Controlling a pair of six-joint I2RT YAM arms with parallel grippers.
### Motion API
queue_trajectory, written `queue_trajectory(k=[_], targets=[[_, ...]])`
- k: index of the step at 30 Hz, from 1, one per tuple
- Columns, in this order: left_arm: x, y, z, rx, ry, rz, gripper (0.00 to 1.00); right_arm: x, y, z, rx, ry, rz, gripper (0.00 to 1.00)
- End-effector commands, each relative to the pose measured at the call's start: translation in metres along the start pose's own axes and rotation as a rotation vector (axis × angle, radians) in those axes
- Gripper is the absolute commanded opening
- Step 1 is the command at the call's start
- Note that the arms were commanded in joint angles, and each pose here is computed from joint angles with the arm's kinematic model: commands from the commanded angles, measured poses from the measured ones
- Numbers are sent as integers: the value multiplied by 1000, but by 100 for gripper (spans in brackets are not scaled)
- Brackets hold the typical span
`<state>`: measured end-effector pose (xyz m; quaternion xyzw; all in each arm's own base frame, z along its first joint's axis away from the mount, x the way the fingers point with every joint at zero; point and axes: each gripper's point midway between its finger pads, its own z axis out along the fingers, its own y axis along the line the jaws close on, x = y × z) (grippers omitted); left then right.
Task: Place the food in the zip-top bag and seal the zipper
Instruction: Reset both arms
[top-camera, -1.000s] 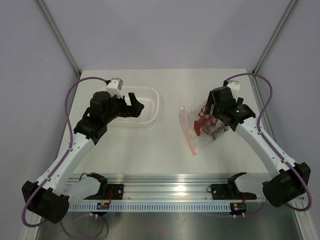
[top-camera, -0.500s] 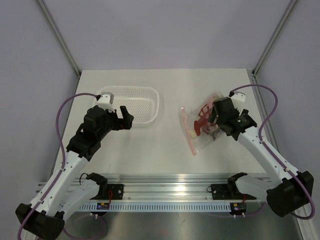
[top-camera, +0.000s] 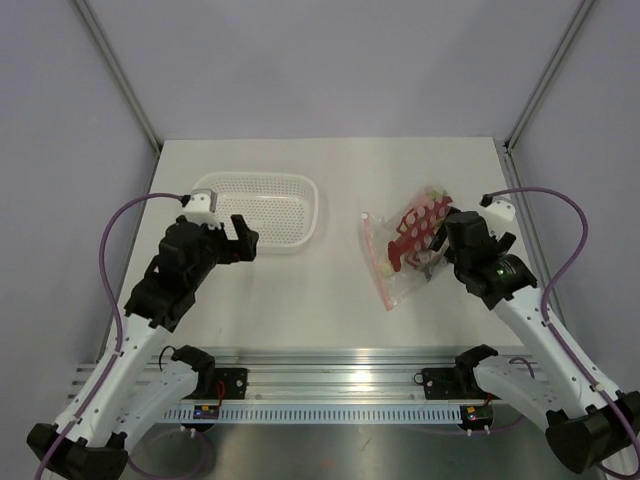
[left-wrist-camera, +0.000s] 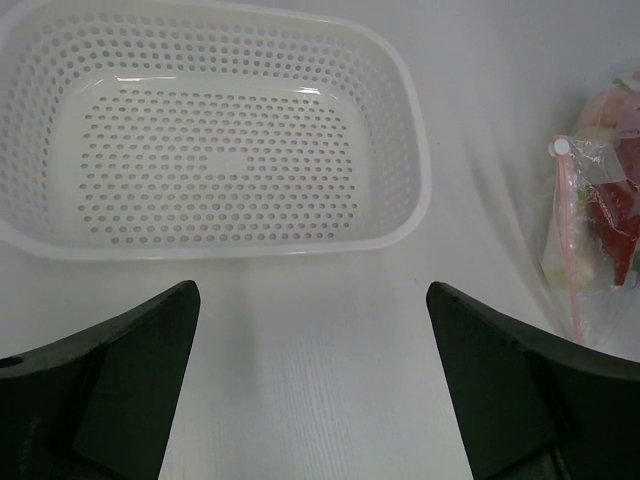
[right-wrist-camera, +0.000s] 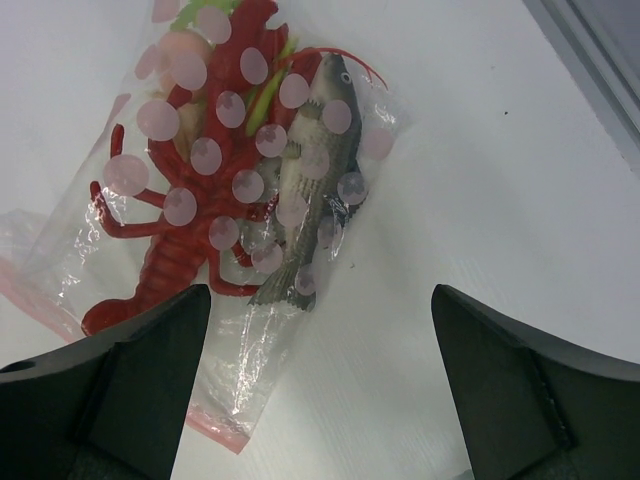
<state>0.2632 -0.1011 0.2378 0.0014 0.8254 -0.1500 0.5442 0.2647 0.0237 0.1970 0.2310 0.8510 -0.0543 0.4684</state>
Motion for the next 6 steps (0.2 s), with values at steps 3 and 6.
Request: queue_trajectory(k=[3, 6], targets=[[-14, 4, -2, -31, -57, 0, 99, -18, -14, -7, 33, -110, 105, 100], [-13, 5, -2, -35, -58, 2, 99, -22, -14, -11, 18, -131, 123, 100]])
